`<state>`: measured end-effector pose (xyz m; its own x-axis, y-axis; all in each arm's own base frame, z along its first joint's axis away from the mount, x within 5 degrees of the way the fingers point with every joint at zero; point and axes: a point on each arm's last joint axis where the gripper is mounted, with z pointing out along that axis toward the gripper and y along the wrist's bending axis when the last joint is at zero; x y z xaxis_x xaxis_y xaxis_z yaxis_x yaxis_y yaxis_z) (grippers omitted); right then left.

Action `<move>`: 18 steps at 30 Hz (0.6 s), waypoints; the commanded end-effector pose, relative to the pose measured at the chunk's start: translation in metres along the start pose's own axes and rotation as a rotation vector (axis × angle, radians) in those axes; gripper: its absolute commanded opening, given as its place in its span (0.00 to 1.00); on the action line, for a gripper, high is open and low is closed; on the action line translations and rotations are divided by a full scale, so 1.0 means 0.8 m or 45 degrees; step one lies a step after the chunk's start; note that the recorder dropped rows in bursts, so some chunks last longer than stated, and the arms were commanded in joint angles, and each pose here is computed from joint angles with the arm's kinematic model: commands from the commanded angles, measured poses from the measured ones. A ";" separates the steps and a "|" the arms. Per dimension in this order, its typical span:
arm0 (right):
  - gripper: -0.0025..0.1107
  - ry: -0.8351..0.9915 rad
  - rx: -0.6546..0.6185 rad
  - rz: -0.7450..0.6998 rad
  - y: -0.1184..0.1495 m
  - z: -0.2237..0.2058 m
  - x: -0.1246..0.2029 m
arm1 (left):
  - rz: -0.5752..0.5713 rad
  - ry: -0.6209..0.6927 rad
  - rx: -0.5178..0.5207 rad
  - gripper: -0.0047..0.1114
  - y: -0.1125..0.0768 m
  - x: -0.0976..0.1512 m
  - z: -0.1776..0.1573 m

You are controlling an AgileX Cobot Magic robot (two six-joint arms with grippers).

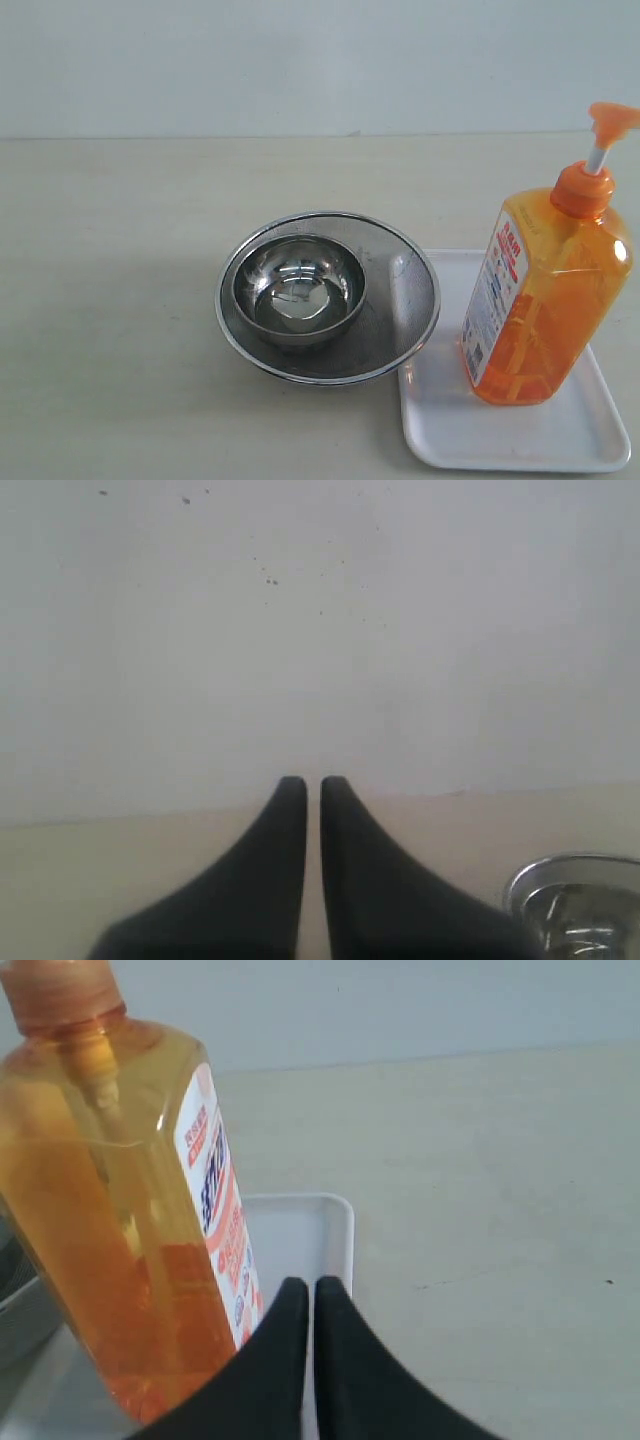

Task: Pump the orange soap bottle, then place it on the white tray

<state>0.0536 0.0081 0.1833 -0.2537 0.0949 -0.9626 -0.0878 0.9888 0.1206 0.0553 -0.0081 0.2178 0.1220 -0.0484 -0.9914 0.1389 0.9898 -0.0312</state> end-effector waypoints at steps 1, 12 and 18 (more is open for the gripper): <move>0.02 -0.013 0.001 0.001 0.000 0.000 -0.001 | 0.076 0.017 -0.019 0.08 0.002 0.003 0.000; 0.02 -0.013 0.001 0.001 0.000 0.000 -0.001 | 0.255 0.254 0.010 0.08 0.001 0.024 -0.003; 0.02 -0.013 0.001 0.001 0.000 0.000 -0.001 | 0.086 0.365 -0.007 0.08 -0.001 0.033 -0.005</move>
<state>0.0536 0.0081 0.1833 -0.2537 0.0949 -0.9626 -0.0878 0.9888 0.1206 0.0554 -0.0083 0.1949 -0.1123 0.1022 -0.9884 0.1306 0.9876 0.0873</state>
